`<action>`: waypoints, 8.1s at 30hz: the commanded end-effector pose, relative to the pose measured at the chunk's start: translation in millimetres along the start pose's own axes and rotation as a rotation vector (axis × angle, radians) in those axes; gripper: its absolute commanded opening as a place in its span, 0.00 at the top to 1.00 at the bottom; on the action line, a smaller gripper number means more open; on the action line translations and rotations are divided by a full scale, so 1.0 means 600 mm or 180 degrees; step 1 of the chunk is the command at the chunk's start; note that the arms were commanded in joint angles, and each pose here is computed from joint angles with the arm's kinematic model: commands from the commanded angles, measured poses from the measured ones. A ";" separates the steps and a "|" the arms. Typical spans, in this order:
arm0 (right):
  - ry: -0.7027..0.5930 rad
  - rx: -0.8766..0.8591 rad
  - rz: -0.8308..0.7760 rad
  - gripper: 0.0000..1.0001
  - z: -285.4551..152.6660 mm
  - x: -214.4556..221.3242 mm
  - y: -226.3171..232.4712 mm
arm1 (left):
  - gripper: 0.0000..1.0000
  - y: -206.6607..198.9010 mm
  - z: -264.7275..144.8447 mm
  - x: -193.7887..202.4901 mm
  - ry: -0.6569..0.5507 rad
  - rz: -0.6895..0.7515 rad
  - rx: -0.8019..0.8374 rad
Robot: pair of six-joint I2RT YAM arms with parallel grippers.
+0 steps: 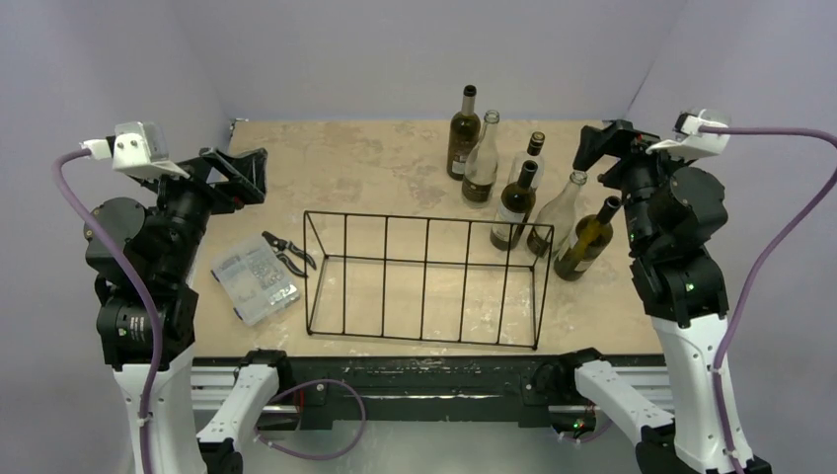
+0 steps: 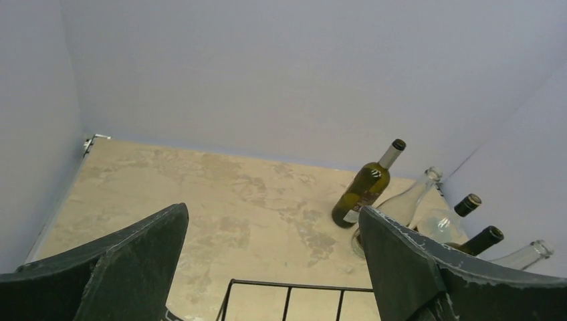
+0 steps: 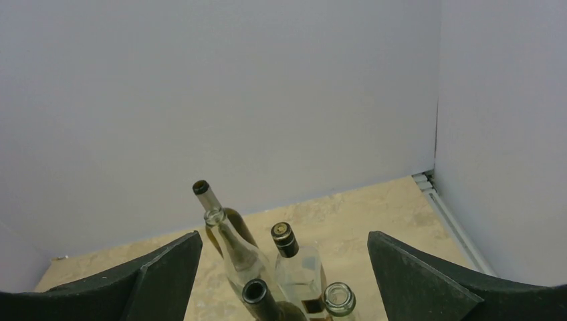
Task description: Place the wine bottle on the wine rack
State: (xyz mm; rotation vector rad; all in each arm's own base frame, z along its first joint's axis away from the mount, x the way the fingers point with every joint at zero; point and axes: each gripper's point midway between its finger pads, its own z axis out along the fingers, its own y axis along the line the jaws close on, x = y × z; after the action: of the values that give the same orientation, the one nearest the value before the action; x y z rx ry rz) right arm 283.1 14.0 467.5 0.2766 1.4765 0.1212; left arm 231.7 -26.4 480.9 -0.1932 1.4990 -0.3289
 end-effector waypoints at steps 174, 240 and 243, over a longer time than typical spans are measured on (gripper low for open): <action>0.0700 -0.1057 -0.0396 1.00 -0.139 0.039 0.048 | 0.00 -0.093 0.076 0.208 0.1160 0.0039 0.1169; 0.3394 -0.1177 -0.0383 1.00 -0.107 0.435 0.061 | 0.03 -0.092 0.093 0.239 0.1440 -0.0044 0.1151; 0.3424 -0.1178 -0.0382 1.00 -0.108 0.435 0.061 | 0.03 -0.094 0.092 0.238 0.1470 -0.0049 0.1153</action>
State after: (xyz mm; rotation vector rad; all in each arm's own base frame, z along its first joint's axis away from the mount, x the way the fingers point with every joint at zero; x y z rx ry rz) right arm 249.0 113.3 199.9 -0.2364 2.5157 0.4379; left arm 289.9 -125.6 351.6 0.1516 1.8952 -0.6565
